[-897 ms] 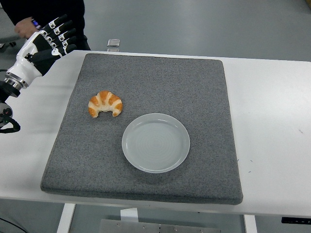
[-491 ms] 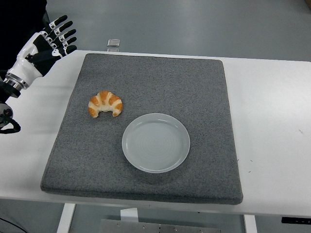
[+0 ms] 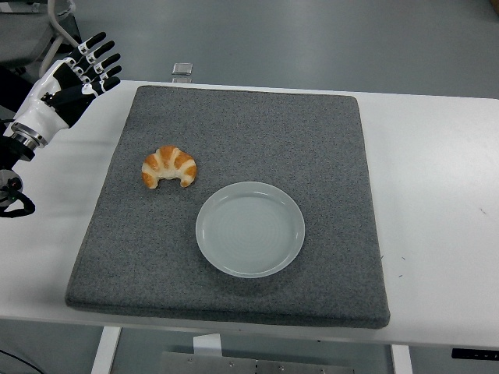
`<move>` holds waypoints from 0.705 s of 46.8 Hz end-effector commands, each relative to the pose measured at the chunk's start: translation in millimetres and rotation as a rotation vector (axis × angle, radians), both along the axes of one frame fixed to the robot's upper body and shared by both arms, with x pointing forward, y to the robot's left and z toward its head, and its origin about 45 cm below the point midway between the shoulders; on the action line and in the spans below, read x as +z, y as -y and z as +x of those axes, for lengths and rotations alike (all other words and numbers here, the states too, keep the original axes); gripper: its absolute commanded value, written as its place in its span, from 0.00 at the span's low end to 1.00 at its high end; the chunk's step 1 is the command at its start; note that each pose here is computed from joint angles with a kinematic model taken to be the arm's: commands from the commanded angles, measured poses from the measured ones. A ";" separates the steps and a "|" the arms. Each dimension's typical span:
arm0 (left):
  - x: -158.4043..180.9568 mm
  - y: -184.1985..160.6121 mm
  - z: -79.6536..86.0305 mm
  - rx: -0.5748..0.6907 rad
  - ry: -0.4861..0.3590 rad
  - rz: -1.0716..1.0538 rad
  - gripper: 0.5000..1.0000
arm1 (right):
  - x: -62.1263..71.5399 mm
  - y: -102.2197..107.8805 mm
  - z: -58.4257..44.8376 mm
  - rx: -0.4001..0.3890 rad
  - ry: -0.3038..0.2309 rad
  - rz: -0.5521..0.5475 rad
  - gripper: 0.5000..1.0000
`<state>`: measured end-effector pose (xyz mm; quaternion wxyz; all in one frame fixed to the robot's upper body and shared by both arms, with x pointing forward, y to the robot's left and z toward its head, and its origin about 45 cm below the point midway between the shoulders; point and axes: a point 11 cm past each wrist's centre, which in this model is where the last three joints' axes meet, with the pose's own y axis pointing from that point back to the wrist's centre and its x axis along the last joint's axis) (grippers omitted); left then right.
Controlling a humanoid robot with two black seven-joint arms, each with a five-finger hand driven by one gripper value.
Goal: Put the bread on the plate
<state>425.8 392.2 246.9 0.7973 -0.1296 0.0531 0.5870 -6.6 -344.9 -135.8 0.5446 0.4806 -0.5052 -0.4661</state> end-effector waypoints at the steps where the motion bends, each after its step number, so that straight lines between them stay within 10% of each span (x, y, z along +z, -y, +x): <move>1: -0.4 -0.1 -0.3 0.000 -0.001 -0.003 0.99 | 0.0 -0.3 0.6 0.000 0.001 0.000 0.86; 33: 2.1 -0.9 -0.2 0.000 0.003 -0.001 0.99 | 0.0 0.1 -0.2 -0.001 0.000 0.000 0.86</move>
